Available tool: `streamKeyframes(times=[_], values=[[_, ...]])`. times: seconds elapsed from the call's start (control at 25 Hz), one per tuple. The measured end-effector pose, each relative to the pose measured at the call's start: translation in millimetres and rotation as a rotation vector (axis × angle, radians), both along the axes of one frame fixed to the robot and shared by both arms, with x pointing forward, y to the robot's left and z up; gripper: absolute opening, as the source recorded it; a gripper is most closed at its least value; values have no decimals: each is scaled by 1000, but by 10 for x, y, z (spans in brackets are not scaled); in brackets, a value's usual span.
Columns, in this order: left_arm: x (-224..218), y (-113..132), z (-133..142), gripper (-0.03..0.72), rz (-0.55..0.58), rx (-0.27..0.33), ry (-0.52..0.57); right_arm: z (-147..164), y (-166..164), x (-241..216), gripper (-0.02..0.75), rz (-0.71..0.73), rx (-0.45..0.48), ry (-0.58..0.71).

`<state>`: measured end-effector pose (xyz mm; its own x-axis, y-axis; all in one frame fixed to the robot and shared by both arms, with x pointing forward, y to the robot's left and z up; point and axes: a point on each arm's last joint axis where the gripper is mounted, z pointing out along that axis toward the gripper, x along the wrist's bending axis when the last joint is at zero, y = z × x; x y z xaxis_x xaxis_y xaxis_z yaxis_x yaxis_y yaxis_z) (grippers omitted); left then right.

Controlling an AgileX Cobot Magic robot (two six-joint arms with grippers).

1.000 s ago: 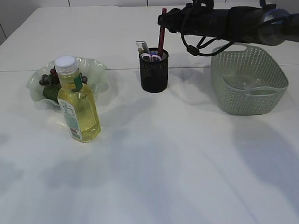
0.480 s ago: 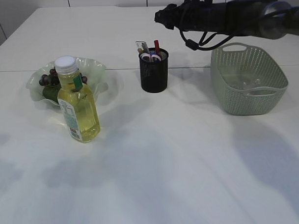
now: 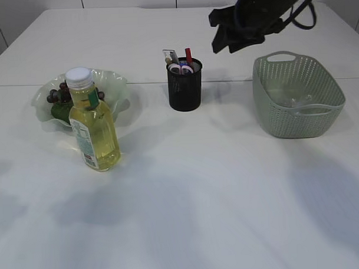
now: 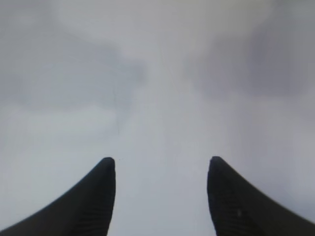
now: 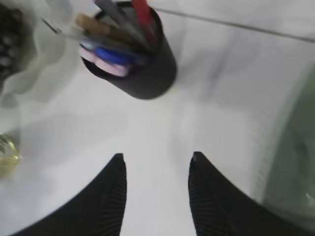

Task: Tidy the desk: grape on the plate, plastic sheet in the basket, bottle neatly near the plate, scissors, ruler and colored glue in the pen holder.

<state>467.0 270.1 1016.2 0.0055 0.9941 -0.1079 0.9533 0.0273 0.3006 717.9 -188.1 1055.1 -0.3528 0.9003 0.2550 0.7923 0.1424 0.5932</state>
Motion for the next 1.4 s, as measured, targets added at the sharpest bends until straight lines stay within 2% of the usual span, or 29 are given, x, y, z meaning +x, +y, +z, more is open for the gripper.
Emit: streamKeyframes(times=[0.24,0.44,0.72,1.04,1.4], values=[[0,0,0,434,0,0,0,229,-206,-301,343,-107,-171,176],[0,0,0,434,0,0,0,440,-333,-450,343,-183,-257,169],[-14,-1,-4,434,0,-2,16,613,-444,-873,343,-198,-301,184],[-99,18,50,434,-12,16,39,734,-652,-1635,342,-210,-397,193],[-430,31,487,434,-5,-33,-154,759,-828,-2625,342,-217,-399,167]])
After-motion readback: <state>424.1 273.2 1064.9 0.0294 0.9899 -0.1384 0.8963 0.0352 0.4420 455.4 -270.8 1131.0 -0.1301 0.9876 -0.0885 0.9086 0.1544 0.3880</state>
